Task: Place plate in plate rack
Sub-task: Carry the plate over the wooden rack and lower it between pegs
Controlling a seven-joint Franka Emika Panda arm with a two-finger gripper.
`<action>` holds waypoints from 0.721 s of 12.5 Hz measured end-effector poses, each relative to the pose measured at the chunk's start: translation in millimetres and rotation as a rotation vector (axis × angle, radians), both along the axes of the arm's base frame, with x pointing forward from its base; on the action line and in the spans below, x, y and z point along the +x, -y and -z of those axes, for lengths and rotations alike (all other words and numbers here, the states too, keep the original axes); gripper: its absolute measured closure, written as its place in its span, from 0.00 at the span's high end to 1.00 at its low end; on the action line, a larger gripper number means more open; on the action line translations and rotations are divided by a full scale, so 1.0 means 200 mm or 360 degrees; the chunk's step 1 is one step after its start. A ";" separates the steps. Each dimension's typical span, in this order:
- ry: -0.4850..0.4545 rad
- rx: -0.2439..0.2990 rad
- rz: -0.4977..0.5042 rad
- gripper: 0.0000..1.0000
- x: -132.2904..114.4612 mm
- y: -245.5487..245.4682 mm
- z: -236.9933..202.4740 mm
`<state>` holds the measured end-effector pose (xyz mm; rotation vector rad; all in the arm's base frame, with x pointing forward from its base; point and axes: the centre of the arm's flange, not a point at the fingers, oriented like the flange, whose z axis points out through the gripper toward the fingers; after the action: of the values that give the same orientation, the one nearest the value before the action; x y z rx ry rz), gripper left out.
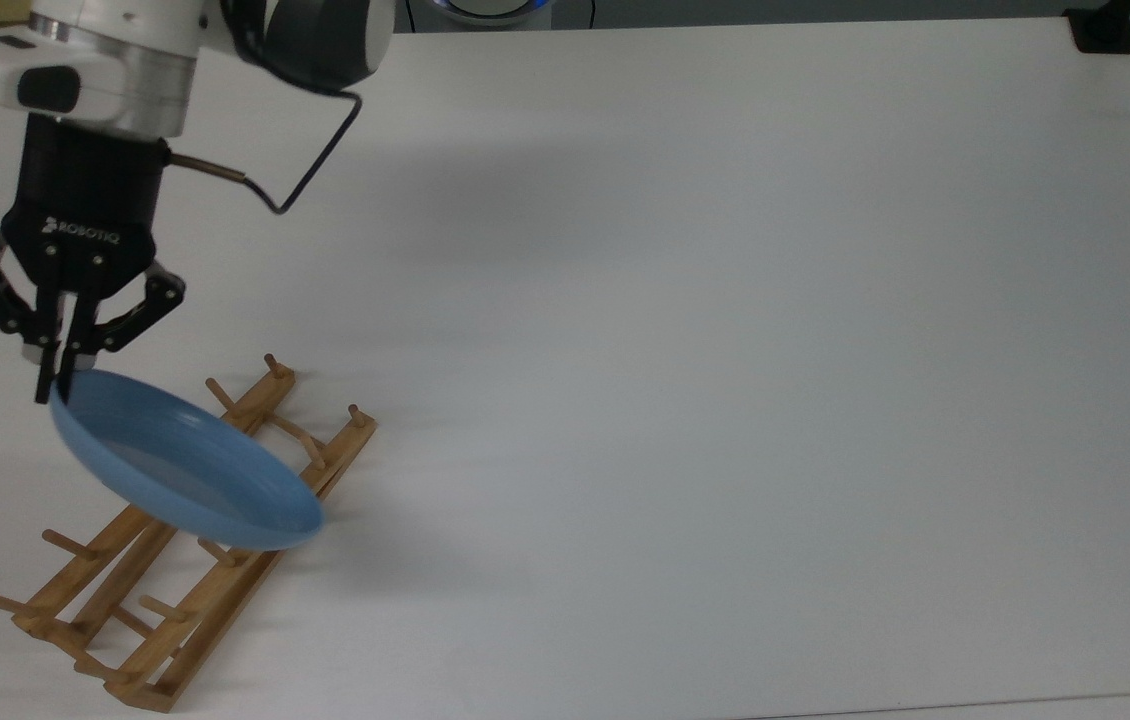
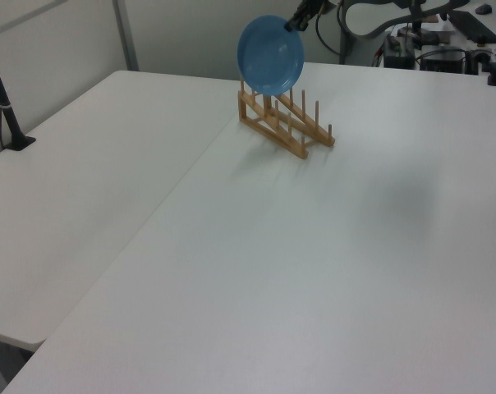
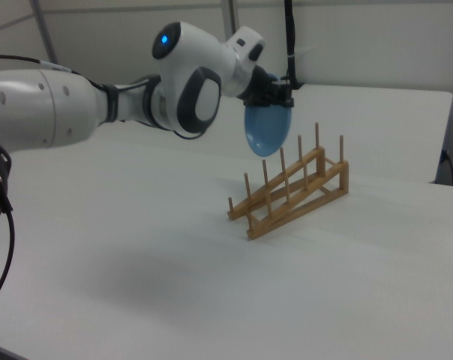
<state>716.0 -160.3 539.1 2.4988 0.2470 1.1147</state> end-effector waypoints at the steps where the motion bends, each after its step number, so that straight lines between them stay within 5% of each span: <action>1: 0.0027 -0.0011 0.0018 0.05 0.01 0.05 0.05; 9: 0.0122 -0.0054 0.0058 0.05 0.01 0.21 0.17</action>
<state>718.6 -201.9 505.0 2.4156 0.1966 1.1788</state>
